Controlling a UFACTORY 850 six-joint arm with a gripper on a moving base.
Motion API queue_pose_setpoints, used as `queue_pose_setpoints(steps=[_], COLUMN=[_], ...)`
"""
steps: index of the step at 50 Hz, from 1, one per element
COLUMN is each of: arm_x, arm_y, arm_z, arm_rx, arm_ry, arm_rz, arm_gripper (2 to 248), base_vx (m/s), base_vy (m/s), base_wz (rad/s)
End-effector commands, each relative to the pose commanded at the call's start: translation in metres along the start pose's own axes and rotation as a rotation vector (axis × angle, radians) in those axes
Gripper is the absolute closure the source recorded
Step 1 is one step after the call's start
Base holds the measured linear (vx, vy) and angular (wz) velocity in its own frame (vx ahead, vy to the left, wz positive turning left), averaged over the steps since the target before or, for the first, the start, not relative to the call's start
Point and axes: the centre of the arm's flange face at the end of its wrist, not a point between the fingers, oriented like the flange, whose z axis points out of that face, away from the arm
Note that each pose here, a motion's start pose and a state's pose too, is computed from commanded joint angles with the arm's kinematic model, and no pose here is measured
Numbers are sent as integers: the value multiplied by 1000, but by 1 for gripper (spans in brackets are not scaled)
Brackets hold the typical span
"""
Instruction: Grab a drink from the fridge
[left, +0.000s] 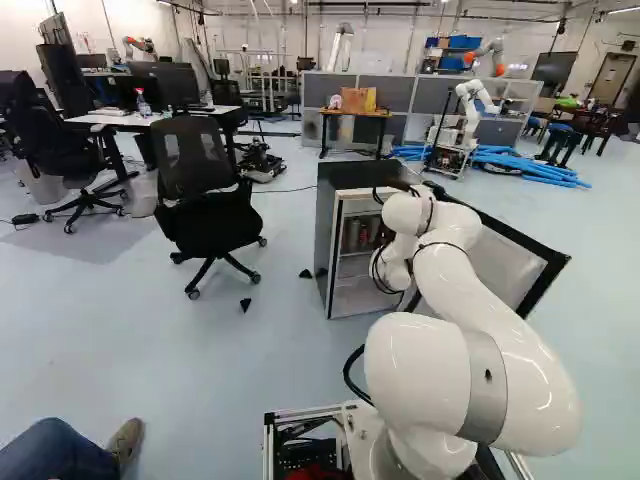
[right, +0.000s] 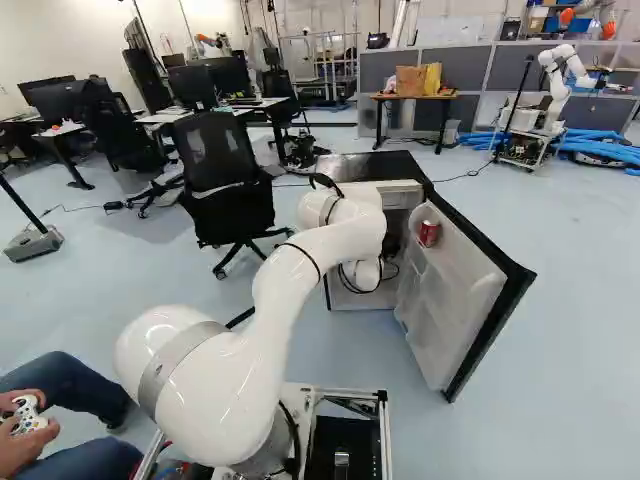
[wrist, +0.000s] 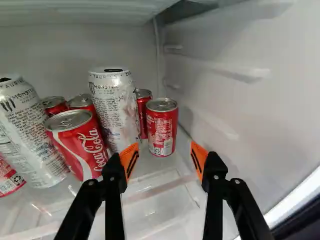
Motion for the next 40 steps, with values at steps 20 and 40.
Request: queue_pose_setpoints(steps=[20, 40], arm_x=[-4, -10], arm_y=[0, 2], arm_z=[14, 30], arm_rx=[1, -2], arm_ry=[34, 75], arm_rz=[-4, -9], arm_gripper=[90, 90], base_vx=[0, 0], base_vy=[0, 0], base_wz=[0, 0])
